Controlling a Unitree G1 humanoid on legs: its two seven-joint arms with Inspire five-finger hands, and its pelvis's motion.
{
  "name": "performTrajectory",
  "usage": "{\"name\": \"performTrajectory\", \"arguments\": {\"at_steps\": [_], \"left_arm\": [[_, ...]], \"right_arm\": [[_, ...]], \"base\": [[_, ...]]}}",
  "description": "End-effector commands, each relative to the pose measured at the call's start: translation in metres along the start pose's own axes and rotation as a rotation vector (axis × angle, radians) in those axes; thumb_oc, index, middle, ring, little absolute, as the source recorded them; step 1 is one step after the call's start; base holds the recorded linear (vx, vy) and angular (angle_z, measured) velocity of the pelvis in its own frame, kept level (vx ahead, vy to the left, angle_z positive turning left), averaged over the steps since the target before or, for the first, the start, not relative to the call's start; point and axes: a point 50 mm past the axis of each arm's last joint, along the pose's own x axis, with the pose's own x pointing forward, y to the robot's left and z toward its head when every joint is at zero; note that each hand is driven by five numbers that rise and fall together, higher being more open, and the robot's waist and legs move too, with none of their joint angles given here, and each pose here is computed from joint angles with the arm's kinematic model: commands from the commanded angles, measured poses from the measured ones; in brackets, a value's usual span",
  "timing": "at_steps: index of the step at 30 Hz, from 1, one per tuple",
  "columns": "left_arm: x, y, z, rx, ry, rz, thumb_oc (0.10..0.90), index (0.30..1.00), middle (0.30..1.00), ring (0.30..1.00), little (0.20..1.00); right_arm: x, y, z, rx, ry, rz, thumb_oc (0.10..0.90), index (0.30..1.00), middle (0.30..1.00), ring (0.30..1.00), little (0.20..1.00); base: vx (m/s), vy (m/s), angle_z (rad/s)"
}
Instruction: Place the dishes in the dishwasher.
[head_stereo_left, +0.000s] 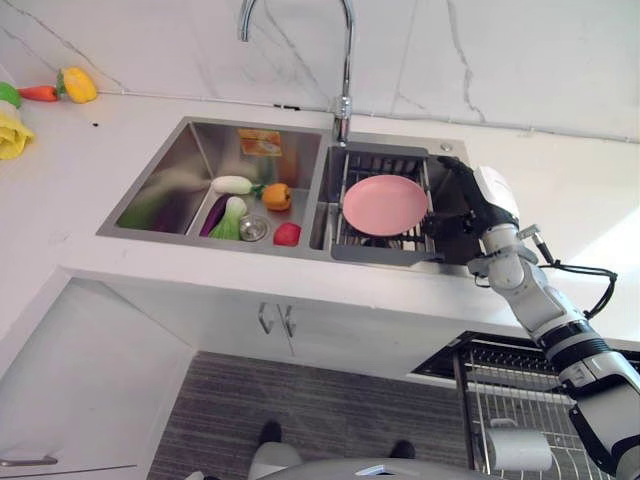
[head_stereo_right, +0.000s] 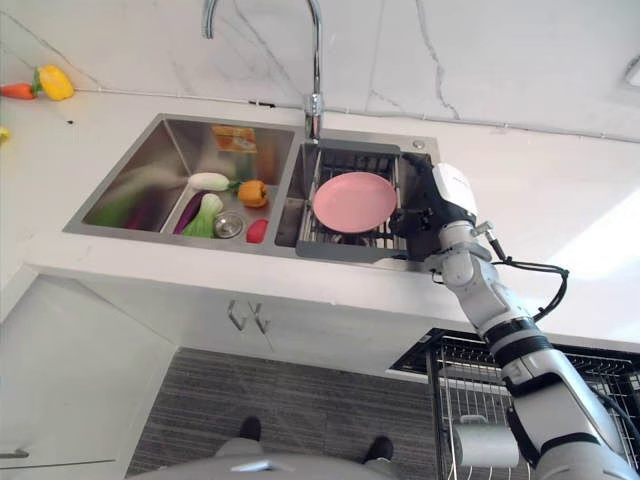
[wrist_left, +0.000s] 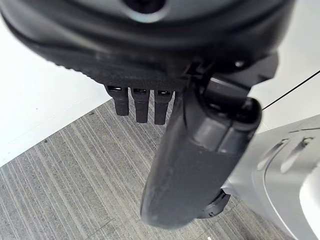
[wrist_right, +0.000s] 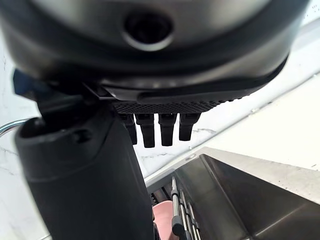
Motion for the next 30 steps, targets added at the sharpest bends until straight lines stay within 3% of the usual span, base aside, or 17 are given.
{"name": "performTrajectory", "arguments": {"at_steps": [1,15,30], "left_arm": [[0.003,0.013,-0.012,0.085,0.045,0.014,0.800,0.900,0.900,0.900,0.900],[0.001,0.009,-0.021,0.083,0.084,-0.006,0.800,0.900,0.900,0.900,0.900],[0.000,0.008,-0.021,0.089,0.075,0.006,0.800,0.900,0.900,0.900,0.900]], "right_arm": [[0.019,-0.047,0.034,0.043,-0.155,-0.190,0.800,0.900,0.900,0.900,0.900],[0.018,-0.029,0.026,0.030,-0.112,-0.111,0.800,0.900,0.900,0.900,0.900],[0.027,-0.020,0.035,-0.173,-0.169,-0.034,0.800,0.900,0.900,0.900,0.900]], "base": [[0.01,0.003,-0.06],[0.00,0.001,-0.01],[0.00,0.000,0.00]]}}
